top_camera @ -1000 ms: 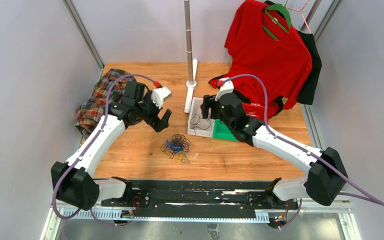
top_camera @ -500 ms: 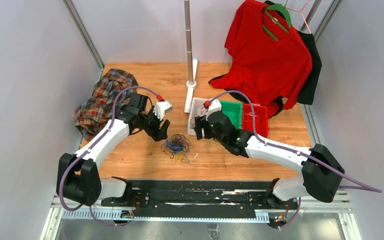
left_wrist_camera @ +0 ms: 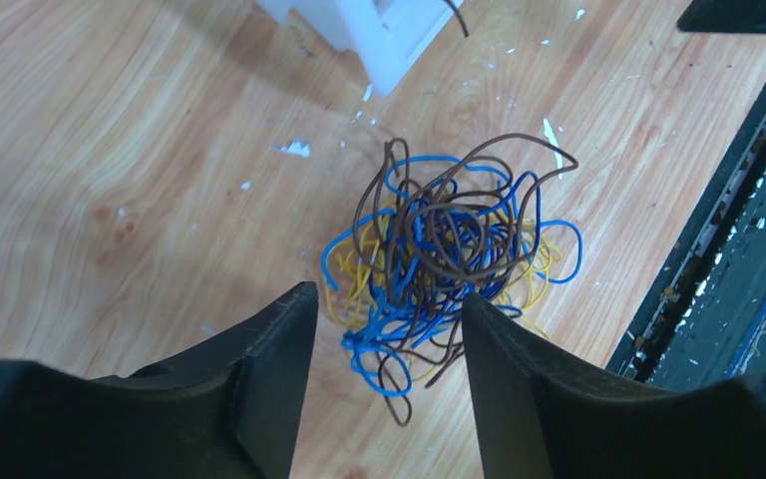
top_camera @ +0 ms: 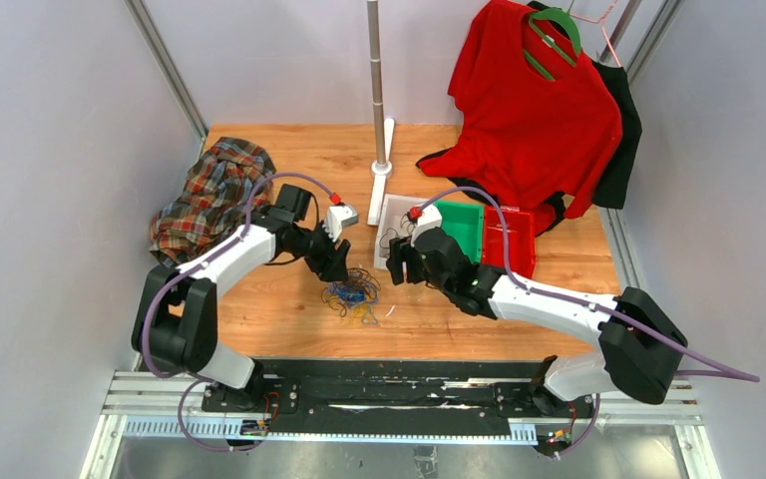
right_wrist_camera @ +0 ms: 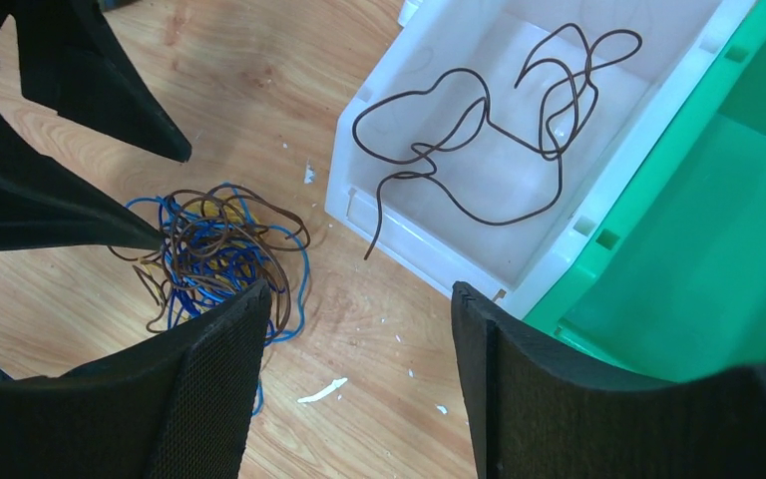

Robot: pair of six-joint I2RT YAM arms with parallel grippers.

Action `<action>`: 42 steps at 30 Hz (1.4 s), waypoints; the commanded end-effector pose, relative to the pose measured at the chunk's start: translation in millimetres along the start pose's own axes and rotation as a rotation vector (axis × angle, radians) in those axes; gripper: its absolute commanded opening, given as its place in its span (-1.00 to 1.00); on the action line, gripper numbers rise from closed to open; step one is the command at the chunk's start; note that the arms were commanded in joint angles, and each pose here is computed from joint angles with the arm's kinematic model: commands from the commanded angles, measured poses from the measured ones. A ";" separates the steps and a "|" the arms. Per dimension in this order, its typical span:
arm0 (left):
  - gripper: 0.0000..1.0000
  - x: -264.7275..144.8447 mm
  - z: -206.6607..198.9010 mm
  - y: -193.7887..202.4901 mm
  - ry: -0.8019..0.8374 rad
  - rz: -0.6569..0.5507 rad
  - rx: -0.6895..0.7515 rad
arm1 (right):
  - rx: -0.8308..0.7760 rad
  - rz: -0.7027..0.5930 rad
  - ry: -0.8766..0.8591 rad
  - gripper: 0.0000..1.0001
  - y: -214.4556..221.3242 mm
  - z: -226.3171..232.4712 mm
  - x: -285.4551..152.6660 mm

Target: Untangle the cables

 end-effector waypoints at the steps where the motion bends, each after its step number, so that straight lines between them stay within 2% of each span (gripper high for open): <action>1: 0.12 12.3 -3.2 -18.7 0.057 -0.037 0.081 | 0.011 -0.001 -0.008 0.32 4.1 3.7 -2.2; 3: -0.02 17.0 -1.3 -17.9 0.053 -0.031 0.074 | 0.007 -0.001 0.002 0.31 3.2 2.5 -2.4; 8: -0.66 13.0 0.8 -16.2 0.026 -0.009 0.088 | 0.000 0.002 0.006 0.25 1.1 2.9 -1.5; 11: -0.86 -4.2 -7.1 -17.0 0.001 -0.002 0.130 | -0.011 0.003 -0.021 0.15 -1.3 7.2 0.0; 14: -0.98 -26.2 -17.6 -19.9 -0.037 -0.014 0.179 | -0.020 0.001 -0.061 0.07 -6.8 15.5 3.1; 19: -0.99 -58.8 -36.5 -21.0 -0.076 -0.015 0.223 | -0.036 -0.019 -0.154 0.13 -17.8 38.2 7.0; 26: -0.99 -89.2 -54.0 -36.0 -0.119 -0.074 0.224 | -0.090 -0.092 -0.352 0.44 -44.3 92.9 -2.9; 32: -0.99 -104.5 -66.2 -42.1 -0.112 -0.091 0.221 | -0.100 -0.128 -0.420 0.47 -56.0 114.9 -3.2; 42: -0.99 -128.7 -82.5 -55.5 -0.118 -0.143 0.251 | -0.077 -0.147 -0.439 0.37 -48.3 117.7 6.7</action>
Point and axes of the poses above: each gripper's point midway between its finger pads, its own x axis out along the fingers, its own z axis along the line the jaws close on, y = z × x, the point moved 5 cm from there along -x, back along the fingers, and after that the axes turned 1 degree about x, right-handed, at the moved point
